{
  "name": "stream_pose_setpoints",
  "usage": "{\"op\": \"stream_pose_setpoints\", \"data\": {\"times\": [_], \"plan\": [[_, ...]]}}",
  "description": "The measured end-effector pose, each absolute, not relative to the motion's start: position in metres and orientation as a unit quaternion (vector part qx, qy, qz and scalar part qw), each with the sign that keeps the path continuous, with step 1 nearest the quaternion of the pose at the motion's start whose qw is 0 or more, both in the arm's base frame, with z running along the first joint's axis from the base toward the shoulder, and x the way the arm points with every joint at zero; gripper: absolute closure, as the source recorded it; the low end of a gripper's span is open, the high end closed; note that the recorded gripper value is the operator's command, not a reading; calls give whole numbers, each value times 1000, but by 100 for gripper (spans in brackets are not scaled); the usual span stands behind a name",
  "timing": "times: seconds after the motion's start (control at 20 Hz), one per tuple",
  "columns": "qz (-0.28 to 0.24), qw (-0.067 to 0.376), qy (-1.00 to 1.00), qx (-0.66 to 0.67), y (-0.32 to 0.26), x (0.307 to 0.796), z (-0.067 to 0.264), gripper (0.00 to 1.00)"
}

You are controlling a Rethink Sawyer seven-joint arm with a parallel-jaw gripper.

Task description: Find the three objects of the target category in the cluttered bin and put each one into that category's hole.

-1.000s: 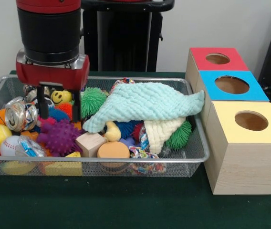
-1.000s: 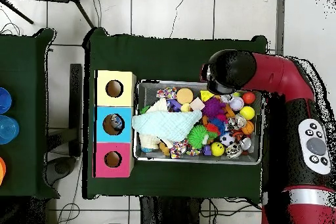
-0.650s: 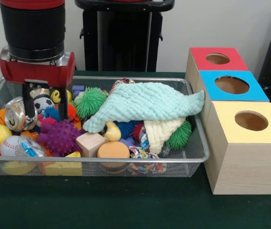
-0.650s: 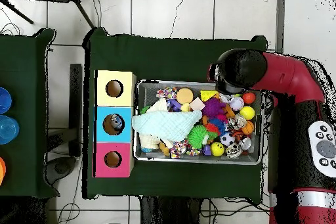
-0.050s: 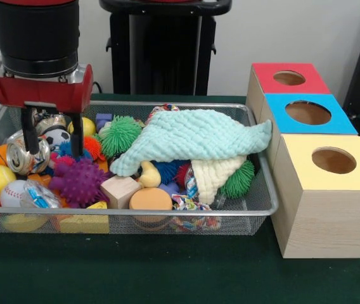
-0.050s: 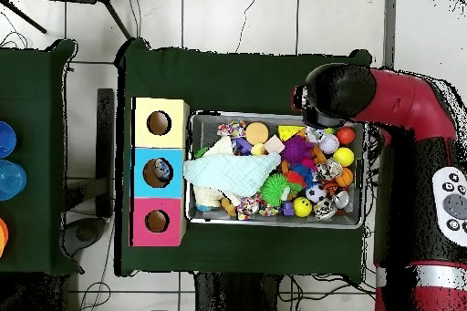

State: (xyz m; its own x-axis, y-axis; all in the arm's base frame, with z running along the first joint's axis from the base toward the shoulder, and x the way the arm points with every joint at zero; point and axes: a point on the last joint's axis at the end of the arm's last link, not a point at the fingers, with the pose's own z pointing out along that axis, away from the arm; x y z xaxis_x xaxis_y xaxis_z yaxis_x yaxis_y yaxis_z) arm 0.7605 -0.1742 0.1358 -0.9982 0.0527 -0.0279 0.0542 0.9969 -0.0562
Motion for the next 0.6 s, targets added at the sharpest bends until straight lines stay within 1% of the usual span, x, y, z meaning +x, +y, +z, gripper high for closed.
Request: {"op": "stream_pose_setpoints", "data": {"times": [0.6], "plan": [[-30, 12, 999, 26, -179, 760, 136, 0]]}}
